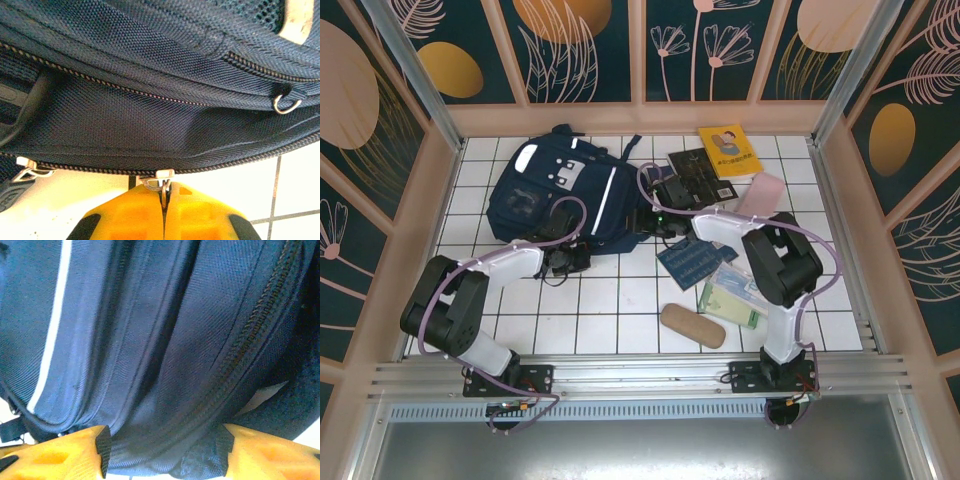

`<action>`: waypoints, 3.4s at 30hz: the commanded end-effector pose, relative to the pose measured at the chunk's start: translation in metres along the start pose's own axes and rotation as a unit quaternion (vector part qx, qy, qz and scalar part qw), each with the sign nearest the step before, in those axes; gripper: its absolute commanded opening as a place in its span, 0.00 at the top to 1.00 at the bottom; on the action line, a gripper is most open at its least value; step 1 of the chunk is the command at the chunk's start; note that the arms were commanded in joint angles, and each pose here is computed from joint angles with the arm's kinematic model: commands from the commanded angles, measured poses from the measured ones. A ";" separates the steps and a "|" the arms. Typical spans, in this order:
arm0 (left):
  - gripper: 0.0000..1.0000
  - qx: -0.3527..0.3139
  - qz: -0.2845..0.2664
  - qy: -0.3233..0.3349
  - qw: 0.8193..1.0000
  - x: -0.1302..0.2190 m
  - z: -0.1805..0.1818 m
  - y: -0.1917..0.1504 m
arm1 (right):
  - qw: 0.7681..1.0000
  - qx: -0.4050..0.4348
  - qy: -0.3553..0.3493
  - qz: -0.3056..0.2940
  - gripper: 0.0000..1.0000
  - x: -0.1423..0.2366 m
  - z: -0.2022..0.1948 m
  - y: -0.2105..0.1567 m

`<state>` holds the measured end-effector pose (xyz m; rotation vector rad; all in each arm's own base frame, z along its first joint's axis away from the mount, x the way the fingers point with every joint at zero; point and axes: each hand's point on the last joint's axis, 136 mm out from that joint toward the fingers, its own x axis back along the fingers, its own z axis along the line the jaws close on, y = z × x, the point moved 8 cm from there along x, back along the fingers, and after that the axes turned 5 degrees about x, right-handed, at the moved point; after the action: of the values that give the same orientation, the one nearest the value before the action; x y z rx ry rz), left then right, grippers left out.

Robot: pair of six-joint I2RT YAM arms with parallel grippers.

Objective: Pack books, pencil case, and school supplies into a backpack

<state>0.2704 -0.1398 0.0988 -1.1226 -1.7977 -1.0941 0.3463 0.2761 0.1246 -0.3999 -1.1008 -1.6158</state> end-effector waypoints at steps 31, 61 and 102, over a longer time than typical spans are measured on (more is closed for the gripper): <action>0.90 -0.070 0.050 -0.166 0.982 -0.035 -0.153 0.010 | 0.992 -0.118 0.041 0.020 0.89 -0.026 0.020 -0.005; 0.31 0.055 -0.165 -0.054 0.983 0.104 -0.015 0.022 | 0.985 0.161 -0.058 -0.028 0.58 0.031 0.052 -0.046; 0.29 -0.012 -0.112 -0.051 0.992 0.066 -0.028 0.031 | 0.989 0.148 0.022 0.007 0.95 0.042 0.036 -0.047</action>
<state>0.2731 -0.1283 0.1599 -0.9969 -2.0206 -1.1277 0.2749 0.2947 0.1503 -0.1872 -1.4012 -1.3673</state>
